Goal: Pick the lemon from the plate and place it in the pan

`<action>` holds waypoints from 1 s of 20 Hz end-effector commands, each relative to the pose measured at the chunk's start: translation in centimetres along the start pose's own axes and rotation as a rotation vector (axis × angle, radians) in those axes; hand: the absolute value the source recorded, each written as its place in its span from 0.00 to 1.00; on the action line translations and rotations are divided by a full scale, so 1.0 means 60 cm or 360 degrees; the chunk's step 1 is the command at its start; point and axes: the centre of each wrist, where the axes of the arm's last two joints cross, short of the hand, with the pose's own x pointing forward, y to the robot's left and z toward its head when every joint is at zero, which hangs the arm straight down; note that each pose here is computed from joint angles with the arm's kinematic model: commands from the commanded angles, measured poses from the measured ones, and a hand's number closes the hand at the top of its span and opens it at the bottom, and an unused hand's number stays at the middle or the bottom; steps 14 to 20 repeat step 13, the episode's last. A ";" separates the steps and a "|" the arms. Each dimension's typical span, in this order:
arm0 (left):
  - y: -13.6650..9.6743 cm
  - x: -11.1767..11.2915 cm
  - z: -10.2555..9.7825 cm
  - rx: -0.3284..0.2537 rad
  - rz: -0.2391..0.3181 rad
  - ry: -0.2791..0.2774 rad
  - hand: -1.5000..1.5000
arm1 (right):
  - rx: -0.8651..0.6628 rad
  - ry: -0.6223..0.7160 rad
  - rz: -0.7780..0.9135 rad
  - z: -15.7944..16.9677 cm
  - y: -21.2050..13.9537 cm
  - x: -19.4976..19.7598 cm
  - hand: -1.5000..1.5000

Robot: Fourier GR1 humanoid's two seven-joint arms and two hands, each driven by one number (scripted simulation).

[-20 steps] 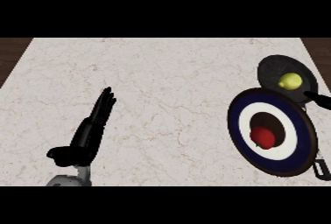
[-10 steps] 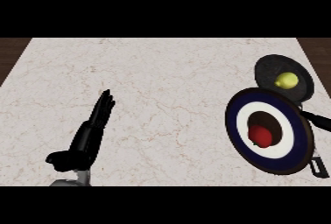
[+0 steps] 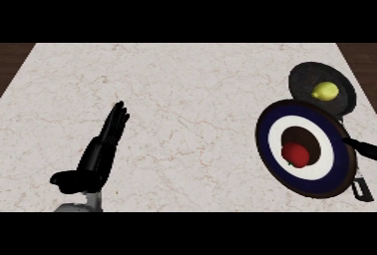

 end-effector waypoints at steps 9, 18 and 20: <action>-0.003 -0.013 0.003 -0.0001 0.0004 0.0020 0.50 | -0.0031 -0.0004 0.0128 0.015 0.019 0.009 0.00; 0.000 0.010 0.009 -0.0002 -0.0028 0.0001 0.50 | -0.0065 -0.0037 0.0294 0.026 0.004 0.008 0.00; 0.000 0.010 0.009 -0.0002 -0.0028 0.0001 0.50 | -0.0065 -0.0037 0.0294 0.026 0.004 0.008 0.00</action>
